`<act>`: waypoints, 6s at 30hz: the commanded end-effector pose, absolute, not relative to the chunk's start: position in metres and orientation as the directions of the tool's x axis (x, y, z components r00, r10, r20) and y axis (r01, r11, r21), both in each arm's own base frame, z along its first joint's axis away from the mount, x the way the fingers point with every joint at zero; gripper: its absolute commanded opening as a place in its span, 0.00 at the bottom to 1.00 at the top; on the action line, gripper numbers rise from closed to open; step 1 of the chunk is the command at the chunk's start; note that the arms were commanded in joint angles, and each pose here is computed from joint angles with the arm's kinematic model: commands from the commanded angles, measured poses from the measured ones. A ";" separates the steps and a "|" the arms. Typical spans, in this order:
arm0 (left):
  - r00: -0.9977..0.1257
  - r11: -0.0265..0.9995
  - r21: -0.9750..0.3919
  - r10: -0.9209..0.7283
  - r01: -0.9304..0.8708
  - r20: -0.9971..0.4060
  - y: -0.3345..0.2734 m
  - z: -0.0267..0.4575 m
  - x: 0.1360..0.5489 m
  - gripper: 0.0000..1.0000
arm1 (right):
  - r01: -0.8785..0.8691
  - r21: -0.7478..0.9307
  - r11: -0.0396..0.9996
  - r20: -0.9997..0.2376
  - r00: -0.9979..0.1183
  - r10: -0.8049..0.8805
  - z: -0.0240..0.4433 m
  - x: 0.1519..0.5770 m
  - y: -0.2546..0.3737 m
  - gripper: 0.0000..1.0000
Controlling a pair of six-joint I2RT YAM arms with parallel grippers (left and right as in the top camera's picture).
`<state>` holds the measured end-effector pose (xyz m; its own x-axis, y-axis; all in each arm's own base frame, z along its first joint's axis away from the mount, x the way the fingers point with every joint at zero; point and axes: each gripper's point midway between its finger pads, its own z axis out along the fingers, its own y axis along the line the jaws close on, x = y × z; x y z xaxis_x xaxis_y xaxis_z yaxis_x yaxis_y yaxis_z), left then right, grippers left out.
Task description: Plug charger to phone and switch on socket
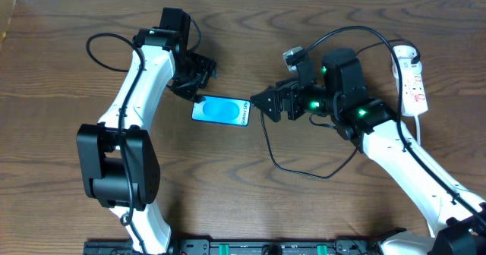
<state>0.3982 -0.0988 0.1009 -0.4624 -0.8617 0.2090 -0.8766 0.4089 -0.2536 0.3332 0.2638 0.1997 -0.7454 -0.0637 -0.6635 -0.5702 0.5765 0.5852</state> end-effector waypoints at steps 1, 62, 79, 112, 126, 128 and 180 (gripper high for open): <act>-0.469 0.447 -0.248 -0.882 -0.860 0.037 -0.070 0.113 0.407 0.80 | -0.522 0.561 0.642 -0.664 -0.747 -0.027 0.197 0.348 0.251 0.99; -0.570 0.574 0.065 -0.819 -0.816 0.069 -0.121 -0.056 0.335 0.89 | -0.205 0.406 0.891 -0.505 -0.863 0.031 0.135 0.354 0.161 0.99; -0.877 0.885 0.029 -0.464 -0.464 0.128 -0.043 -0.048 0.348 0.89 | -0.202 0.405 0.892 -0.497 -0.867 0.029 0.134 0.352 0.161 0.99; -0.999 0.999 0.029 -0.028 -0.029 -0.024 -0.037 -0.052 0.382 0.89 | -0.203 0.405 0.891 -0.501 -0.865 0.030 0.134 0.353 0.161 0.99; -0.984 0.985 -0.087 -0.157 -0.149 -0.089 -0.053 0.019 0.390 0.98 | -0.212 0.406 0.889 -0.518 -0.855 0.034 0.137 0.357 0.162 0.99; -0.962 0.963 -0.100 -0.258 -0.249 -0.088 -0.054 0.026 0.389 0.98 | -0.213 0.407 0.888 -0.521 -0.853 0.034 0.138 0.357 0.162 0.99; -0.800 0.800 0.021 -0.599 -0.600 -0.030 -0.072 -0.036 0.371 0.74 | -0.210 0.406 0.889 -0.515 -0.856 0.033 0.137 0.356 0.162 0.99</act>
